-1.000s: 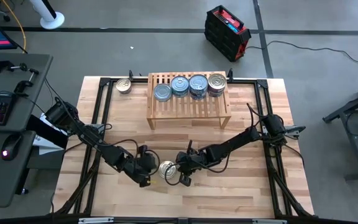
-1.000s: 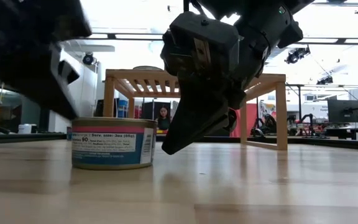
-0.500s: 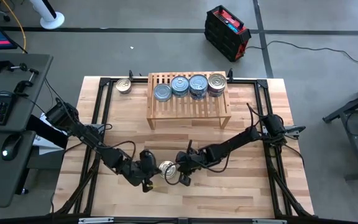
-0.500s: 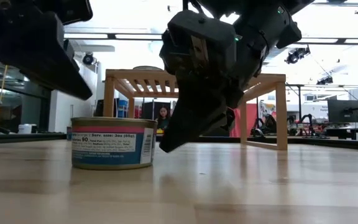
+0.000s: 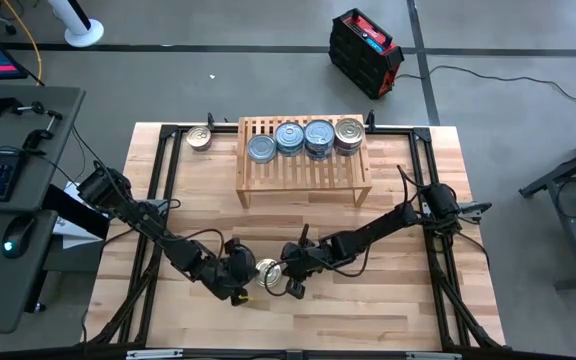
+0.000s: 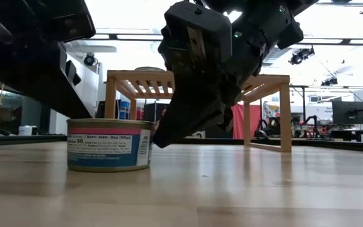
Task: Stack canned seafood by type on shelf
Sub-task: Stack the pink tuna can on the pink tuna cans on the shelf
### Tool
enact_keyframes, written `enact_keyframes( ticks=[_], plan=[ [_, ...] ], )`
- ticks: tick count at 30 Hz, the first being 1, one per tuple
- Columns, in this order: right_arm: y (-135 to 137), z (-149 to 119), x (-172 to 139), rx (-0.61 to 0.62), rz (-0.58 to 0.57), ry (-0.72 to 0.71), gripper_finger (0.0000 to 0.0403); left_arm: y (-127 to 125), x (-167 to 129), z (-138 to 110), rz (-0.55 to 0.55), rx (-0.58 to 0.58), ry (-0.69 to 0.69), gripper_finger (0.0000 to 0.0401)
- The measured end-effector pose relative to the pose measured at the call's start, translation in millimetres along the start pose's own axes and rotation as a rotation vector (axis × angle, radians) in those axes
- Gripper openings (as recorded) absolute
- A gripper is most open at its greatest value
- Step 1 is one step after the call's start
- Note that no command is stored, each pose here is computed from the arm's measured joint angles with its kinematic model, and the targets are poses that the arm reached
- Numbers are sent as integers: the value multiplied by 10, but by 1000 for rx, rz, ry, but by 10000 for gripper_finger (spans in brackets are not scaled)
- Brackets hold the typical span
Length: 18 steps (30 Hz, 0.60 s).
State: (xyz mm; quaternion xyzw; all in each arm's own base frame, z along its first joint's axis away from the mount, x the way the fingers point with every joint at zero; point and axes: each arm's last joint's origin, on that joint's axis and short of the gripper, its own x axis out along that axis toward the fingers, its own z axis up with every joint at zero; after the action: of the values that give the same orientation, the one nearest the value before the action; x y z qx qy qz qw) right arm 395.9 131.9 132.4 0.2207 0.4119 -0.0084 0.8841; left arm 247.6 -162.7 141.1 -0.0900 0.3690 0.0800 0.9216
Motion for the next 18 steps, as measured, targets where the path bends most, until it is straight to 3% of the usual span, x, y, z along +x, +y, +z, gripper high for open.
enact_keyframes(
  ticks=[8,18],
  plan=[
    [5,7,0,0,5,-7,0,49,-13,-48,54,80,48,0],
    [36,57,-2,32,20,-76,0,53,-14,-52,57,74,52,0]
  ],
)
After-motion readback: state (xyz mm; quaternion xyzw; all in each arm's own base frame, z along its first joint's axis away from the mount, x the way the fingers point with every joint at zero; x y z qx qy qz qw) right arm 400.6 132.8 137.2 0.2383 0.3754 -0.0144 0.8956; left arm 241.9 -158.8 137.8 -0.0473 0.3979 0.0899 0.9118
